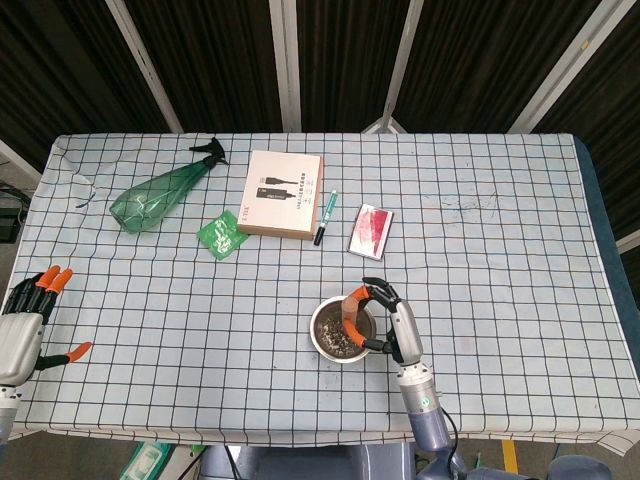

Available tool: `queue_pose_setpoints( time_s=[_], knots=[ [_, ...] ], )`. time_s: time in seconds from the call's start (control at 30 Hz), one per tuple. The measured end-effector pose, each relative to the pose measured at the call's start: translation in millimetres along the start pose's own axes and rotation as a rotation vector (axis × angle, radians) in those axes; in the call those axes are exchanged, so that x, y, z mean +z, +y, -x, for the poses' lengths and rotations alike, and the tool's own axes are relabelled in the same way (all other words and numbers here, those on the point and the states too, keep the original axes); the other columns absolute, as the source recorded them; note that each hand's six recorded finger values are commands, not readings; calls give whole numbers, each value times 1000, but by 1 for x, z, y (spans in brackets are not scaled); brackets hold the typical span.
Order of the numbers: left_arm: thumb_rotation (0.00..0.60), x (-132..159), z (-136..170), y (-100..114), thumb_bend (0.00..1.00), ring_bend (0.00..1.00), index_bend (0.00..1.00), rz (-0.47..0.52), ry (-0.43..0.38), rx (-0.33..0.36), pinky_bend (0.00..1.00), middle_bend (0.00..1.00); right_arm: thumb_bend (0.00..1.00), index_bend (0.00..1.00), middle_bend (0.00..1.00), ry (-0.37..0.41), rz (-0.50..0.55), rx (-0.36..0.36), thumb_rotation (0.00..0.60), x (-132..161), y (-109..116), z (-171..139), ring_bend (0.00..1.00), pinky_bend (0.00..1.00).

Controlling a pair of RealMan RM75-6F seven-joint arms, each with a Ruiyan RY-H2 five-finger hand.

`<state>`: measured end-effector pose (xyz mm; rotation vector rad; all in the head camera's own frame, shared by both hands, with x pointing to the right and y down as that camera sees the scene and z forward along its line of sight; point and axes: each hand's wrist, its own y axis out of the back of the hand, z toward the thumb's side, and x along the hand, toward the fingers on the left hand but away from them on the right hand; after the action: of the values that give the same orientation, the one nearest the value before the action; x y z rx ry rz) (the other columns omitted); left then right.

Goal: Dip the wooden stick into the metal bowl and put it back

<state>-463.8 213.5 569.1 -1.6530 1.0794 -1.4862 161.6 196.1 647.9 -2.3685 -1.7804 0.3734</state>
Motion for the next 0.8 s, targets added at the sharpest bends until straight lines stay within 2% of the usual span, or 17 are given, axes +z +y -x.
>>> queue_pose_setpoints(
  time_s=[0.37, 0.6, 0.8],
  knots=[
    [600, 2, -1, 1, 95, 0, 0, 3, -1, 2, 0, 0, 603, 790, 622, 103, -12, -27, 600, 44, 21, 15, 566, 238],
    [600, 2, 0, 2, 95, 0, 0, 5, -3, 9, 0, 0, 604, 790, 622, 158, -161, -83, 600, 71, 68, 36, 566, 238],
    [600, 1, 0, 2, 95, 0, 0, 8, -2, 10, 0, 0, 605, 796, 624, 116, -367, -125, 600, 62, 120, 51, 569, 238]
  ],
)
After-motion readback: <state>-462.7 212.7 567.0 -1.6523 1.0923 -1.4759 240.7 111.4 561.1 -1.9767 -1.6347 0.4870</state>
